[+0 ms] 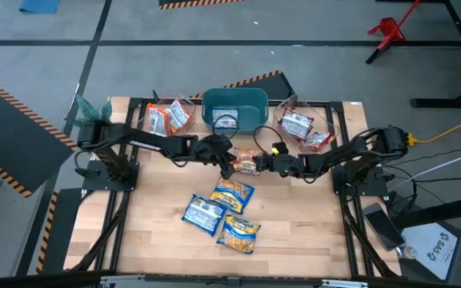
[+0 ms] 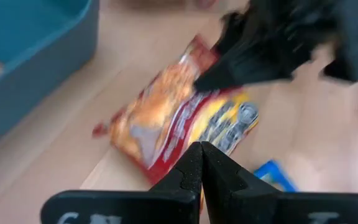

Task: Sort Maruchan noodles
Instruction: Put the red noodle pack into the right transparent bin

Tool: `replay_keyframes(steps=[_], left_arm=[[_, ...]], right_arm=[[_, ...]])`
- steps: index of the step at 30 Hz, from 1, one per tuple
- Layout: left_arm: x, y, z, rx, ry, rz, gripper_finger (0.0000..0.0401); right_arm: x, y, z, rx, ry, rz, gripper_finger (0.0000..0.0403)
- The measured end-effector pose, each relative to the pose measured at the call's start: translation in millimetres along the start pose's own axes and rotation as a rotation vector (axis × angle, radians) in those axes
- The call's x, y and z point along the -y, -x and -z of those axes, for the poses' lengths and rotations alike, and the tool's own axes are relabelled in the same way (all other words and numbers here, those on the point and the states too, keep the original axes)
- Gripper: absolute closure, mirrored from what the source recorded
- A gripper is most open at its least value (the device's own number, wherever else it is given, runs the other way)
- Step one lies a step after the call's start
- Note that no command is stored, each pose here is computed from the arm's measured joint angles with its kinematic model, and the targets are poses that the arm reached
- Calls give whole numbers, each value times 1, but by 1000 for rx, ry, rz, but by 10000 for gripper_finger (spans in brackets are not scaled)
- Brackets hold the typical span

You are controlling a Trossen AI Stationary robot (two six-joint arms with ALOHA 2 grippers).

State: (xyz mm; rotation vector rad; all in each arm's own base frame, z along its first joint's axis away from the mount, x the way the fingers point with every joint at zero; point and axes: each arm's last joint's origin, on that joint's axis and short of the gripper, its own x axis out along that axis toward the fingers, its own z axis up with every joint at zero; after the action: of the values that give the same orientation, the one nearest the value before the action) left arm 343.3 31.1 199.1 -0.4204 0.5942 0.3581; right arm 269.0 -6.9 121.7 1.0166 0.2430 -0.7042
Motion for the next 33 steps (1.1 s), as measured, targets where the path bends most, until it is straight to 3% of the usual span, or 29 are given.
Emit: replay_keyframes(steps=[8, 15, 23, 33], left_arm=[[14, 40, -16, 107, -31, -1, 401], [21, 54, -16, 127, -46, -21, 401], [21, 55, -15, 132, -49, -44, 401], [20, 55, -15, 138, -49, -73, 401]], right_arm=[[-27, 31, -26, 18, 35, -168, 270], [-41, 76, -59, 223, 54, -192, 270], [-26, 125, -96, 542, 26, -4, 270], [21, 126, -132, 593, -51, 295, 270]])
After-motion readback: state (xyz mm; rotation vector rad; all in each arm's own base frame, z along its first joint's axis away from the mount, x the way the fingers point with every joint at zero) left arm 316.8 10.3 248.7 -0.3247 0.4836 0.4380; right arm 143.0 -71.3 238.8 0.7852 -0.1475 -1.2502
